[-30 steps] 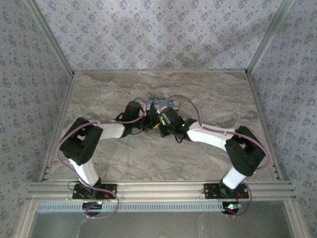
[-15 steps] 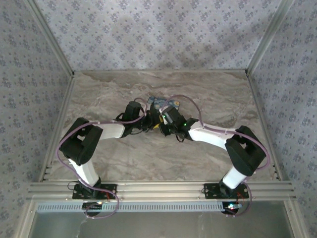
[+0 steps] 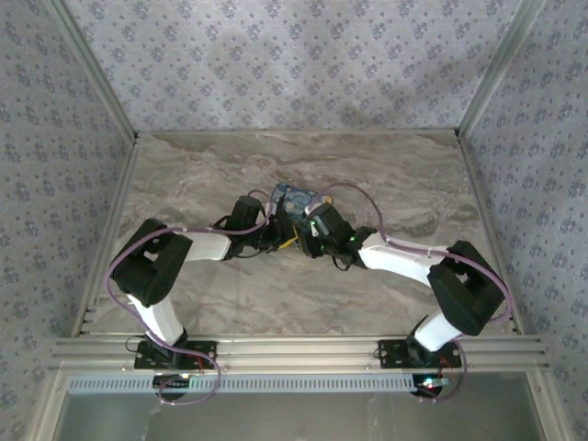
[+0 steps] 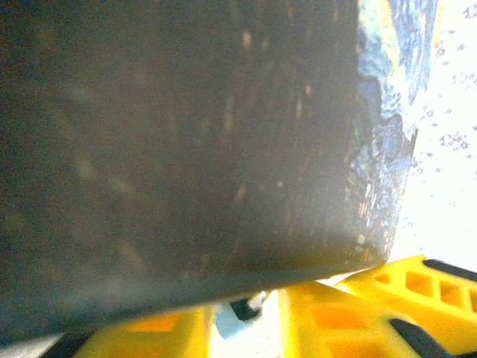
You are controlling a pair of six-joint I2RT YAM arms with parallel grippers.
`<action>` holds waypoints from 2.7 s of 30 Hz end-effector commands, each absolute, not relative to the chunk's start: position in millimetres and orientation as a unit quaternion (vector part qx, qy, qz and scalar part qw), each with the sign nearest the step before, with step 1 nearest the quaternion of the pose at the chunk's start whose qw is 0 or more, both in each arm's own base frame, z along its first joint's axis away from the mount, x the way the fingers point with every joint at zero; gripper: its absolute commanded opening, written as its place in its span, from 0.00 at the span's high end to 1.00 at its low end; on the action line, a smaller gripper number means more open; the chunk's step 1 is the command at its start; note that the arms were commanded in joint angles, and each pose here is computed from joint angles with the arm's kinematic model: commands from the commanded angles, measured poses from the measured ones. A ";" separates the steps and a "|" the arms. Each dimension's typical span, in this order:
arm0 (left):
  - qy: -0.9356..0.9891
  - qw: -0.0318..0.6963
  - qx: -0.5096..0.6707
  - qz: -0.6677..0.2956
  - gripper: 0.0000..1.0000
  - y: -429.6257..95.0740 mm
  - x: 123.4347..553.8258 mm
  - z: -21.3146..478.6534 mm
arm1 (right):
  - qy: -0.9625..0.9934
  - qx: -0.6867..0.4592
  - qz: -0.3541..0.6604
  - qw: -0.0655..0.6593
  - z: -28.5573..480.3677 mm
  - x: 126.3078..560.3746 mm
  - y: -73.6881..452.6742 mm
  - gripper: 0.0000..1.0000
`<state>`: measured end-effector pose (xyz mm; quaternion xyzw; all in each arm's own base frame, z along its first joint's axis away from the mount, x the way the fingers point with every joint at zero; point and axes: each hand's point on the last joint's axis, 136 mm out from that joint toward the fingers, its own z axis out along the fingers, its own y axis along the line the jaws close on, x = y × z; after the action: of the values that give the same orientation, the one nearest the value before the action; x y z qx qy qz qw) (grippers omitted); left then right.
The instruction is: Unlock the padlock with the key
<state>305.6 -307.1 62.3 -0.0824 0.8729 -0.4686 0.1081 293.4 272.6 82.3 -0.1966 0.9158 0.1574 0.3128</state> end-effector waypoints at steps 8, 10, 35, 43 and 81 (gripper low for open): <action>0.881 0.141 -0.068 -0.447 0.61 -289.6 296.6 86.5 | 0.917 -0.181 0.172 0.312 82.7 288.5 276.0 0.68; 0.883 0.149 -0.067 -0.441 0.62 -283.6 297.0 91.2 | 0.917 -0.185 0.166 0.312 81.8 288.1 277.8 0.68; 0.891 0.223 -0.101 -0.381 0.52 -220.7 326.8 115.0 | 0.929 -0.223 0.040 0.295 35.8 294.7 297.1 0.60; 0.890 0.223 -0.105 -0.383 0.52 -217.3 328.2 116.0 | 0.929 -0.236 0.020 0.283 24.5 293.8 300.7 0.64; 0.904 0.264 -0.120 -0.315 0.51 -191.8 390.5 100.1 | 0.882 -0.361 0.040 0.301 64.7 287.5 294.4 1.00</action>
<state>379.5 -194.1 98.5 -0.1268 0.9031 -0.3226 0.2536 285.8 292.5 55.8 -0.3418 0.8934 0.0356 0.2895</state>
